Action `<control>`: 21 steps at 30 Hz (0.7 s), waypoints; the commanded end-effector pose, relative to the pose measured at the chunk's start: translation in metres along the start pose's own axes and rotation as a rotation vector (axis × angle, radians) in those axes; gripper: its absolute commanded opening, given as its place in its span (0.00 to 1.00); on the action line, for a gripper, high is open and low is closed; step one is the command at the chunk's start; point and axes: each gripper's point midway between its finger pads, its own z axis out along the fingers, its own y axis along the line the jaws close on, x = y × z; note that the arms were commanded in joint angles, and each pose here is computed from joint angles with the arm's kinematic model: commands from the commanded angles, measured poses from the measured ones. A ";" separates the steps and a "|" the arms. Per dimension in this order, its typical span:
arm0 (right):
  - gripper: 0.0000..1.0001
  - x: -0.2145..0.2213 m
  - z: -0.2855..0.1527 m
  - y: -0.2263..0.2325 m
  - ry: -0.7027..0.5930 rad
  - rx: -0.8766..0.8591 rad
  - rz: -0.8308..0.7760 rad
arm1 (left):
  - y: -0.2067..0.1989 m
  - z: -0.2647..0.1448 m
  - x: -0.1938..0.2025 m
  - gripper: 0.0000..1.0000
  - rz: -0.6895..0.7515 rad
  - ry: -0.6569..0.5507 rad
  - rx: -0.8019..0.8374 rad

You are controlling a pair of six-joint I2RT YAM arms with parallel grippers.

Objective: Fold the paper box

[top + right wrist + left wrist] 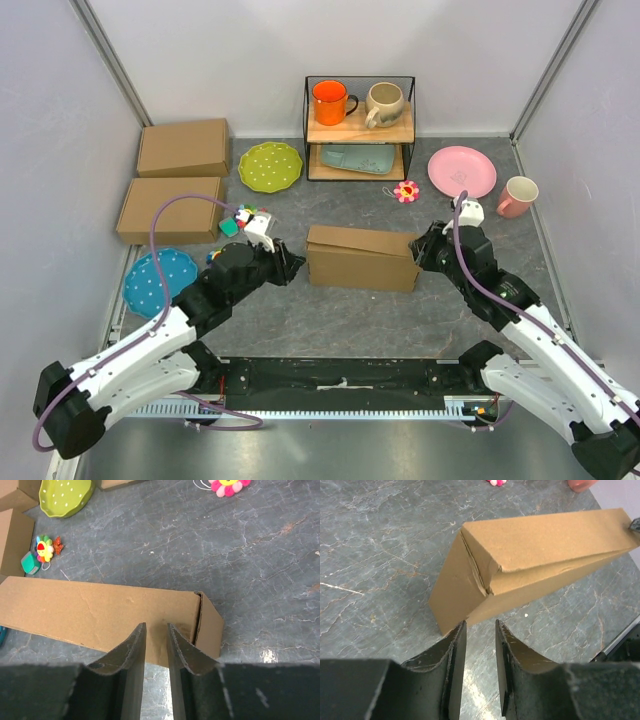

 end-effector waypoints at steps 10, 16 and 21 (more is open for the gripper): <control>0.31 0.026 0.006 -0.019 0.073 0.065 -0.029 | -0.019 -0.043 -0.096 0.31 0.032 -0.275 0.020; 0.31 0.031 0.002 -0.015 0.087 0.023 -0.043 | -0.031 -0.015 -0.125 0.18 -0.107 -0.300 0.103; 0.31 0.045 -0.001 -0.014 0.124 -0.017 -0.050 | -0.047 0.005 -0.120 0.14 -0.152 -0.268 0.298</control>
